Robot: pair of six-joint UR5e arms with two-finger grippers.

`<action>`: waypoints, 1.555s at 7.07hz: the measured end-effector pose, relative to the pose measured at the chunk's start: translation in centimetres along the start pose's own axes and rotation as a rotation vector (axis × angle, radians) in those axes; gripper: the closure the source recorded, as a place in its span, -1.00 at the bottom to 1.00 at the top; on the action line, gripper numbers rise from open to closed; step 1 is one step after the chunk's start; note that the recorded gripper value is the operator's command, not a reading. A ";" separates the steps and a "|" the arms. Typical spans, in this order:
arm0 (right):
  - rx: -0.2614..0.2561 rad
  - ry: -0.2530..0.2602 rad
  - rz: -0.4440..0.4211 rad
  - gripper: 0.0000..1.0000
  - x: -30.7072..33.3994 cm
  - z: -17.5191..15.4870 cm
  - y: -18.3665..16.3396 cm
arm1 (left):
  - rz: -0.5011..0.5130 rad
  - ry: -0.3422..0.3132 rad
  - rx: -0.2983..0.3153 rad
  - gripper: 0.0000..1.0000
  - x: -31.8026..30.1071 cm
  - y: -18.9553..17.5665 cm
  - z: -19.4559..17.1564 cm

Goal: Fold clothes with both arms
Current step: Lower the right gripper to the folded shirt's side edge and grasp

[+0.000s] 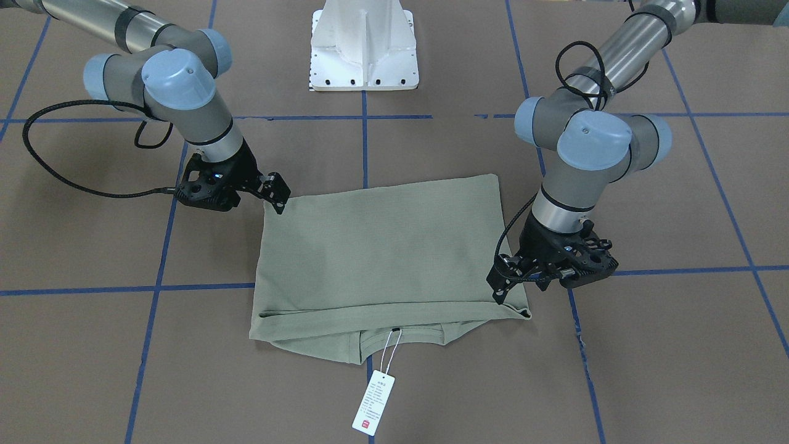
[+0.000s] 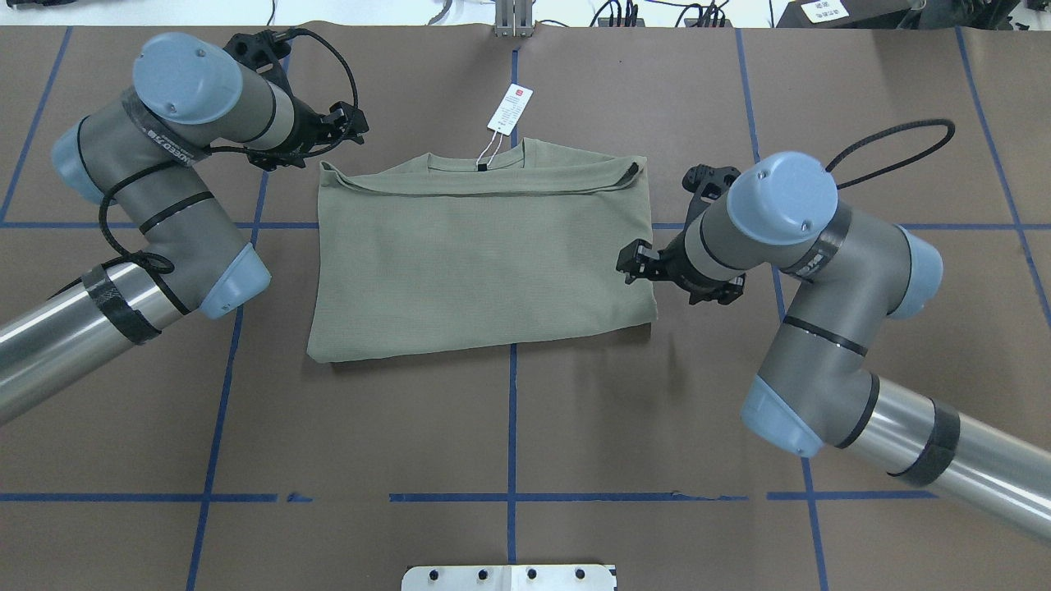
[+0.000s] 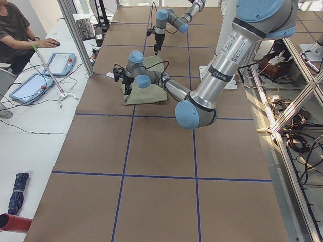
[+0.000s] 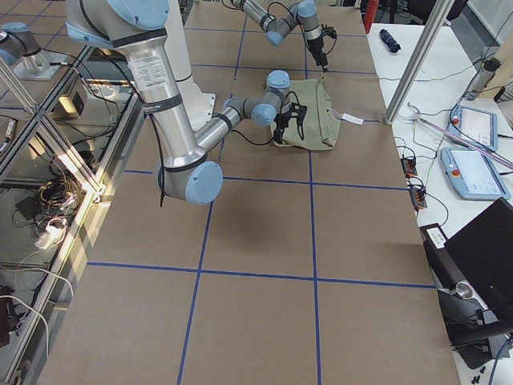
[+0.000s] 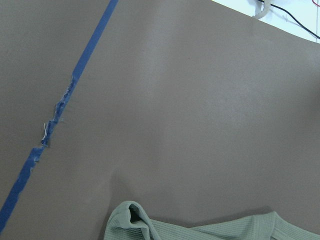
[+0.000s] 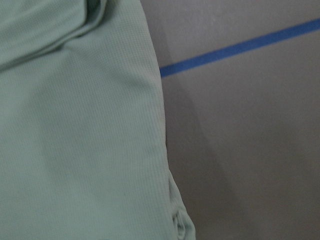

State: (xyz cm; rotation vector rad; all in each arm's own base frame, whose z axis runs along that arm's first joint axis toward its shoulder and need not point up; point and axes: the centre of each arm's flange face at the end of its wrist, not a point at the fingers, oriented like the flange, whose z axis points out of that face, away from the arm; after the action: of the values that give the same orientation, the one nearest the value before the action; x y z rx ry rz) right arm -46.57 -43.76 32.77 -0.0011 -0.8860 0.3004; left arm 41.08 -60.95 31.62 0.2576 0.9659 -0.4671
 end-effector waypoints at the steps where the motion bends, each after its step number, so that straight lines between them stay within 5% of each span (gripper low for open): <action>1: -0.008 0.013 -0.017 -0.67 0.0 1.1 1.3 | -0.003 0.011 0.002 -1.00 0.4 0.2 -0.6; 4: 0.006 0.009 -0.025 -0.07 -0.8 1.2 0.6 | -0.018 0.026 0.001 -1.00 0.8 0.5 -1.4; 7: 0.013 0.012 -0.019 -0.08 -1.4 1.5 -0.3 | -0.019 0.024 0.001 -1.00 0.7 0.6 -1.3; 8: 0.011 0.020 -0.016 0.26 -1.3 1.9 -0.4 | -0.019 0.025 0.001 -1.00 0.7 0.6 -1.3; 9: 0.010 0.025 -0.013 0.99 -1.2 2.2 -0.5 | -0.019 0.025 0.001 -1.00 0.7 0.6 -1.3; 11: 0.004 0.024 -0.009 1.00 -1.3 2.1 -0.5 | -0.019 0.028 0.003 -0.99 0.8 0.6 -1.5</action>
State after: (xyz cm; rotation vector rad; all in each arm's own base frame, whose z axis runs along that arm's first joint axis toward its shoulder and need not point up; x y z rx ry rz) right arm -48.84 -44.86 33.19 0.0029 -0.8612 0.2932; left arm 40.66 -60.02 30.16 0.2582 0.9958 -0.4828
